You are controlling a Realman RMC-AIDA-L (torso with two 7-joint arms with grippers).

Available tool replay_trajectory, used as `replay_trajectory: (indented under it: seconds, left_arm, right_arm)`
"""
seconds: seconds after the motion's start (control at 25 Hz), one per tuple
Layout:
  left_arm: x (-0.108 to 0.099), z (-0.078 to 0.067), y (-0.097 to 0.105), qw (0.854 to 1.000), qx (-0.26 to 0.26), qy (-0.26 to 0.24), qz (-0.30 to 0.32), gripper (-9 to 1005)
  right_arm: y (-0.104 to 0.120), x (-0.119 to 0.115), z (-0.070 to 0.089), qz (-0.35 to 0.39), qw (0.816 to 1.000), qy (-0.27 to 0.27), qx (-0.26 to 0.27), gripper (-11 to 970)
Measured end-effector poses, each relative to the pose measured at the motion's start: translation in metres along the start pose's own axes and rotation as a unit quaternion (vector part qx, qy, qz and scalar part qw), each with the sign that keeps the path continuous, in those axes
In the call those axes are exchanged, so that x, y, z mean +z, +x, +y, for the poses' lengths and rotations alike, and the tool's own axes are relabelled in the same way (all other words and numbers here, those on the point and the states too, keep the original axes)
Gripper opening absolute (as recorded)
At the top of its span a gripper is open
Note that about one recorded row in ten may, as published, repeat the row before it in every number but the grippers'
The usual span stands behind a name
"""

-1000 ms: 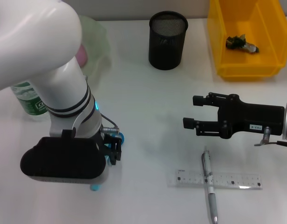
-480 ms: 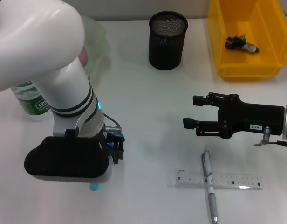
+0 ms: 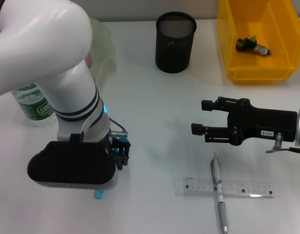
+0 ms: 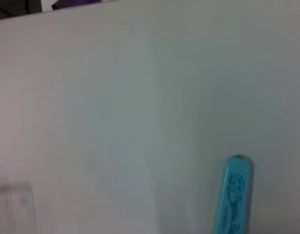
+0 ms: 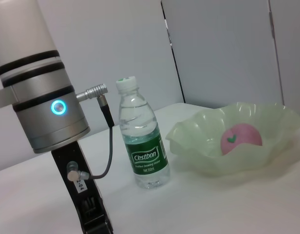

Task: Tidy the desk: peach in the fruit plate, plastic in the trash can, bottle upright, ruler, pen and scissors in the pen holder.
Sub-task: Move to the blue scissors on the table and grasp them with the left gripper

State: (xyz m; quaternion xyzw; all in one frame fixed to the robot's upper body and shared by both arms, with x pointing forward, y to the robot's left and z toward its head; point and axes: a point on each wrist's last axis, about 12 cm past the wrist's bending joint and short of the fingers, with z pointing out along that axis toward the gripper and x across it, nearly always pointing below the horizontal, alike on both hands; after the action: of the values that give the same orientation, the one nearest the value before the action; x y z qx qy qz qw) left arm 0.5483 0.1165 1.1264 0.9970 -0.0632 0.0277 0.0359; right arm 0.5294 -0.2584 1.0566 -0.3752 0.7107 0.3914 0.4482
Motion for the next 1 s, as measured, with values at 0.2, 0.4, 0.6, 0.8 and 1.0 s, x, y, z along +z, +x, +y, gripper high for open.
replay_trajectory:
  seconds: [0.2,0.4,0.6,0.8,1.0]
  left_arm:
    - [0.0,0.001,0.0,1.0,-0.002,0.003,0.0,327]
    - [0.001,0.003,-0.001,1.0,-0.003,0.013,-0.001,284]
    - [0.002,0.005,-0.001,1.0,-0.001,0.019,-0.001,249]
    - [0.002,0.008,-0.003,1.0,-0.001,0.026,0.0,250]
    - [0.002,0.011,-0.003,0.999,-0.001,0.033,0.002,250]
  right_arm:
    - [0.0,0.0,0.0,0.0,1.0,0.0,0.0,790]
    - [-0.001,-0.001,0.001,-0.003,1.0,-0.005,-0.003,790]
    - [-0.001,-0.001,0.001,-0.003,1.0,-0.005,-0.003,791]
    - [0.0,0.0,0.002,-0.003,1.0,-0.006,-0.006,791]
    - [0.0,-0.001,0.002,-0.003,1.0,-0.006,-0.006,791]
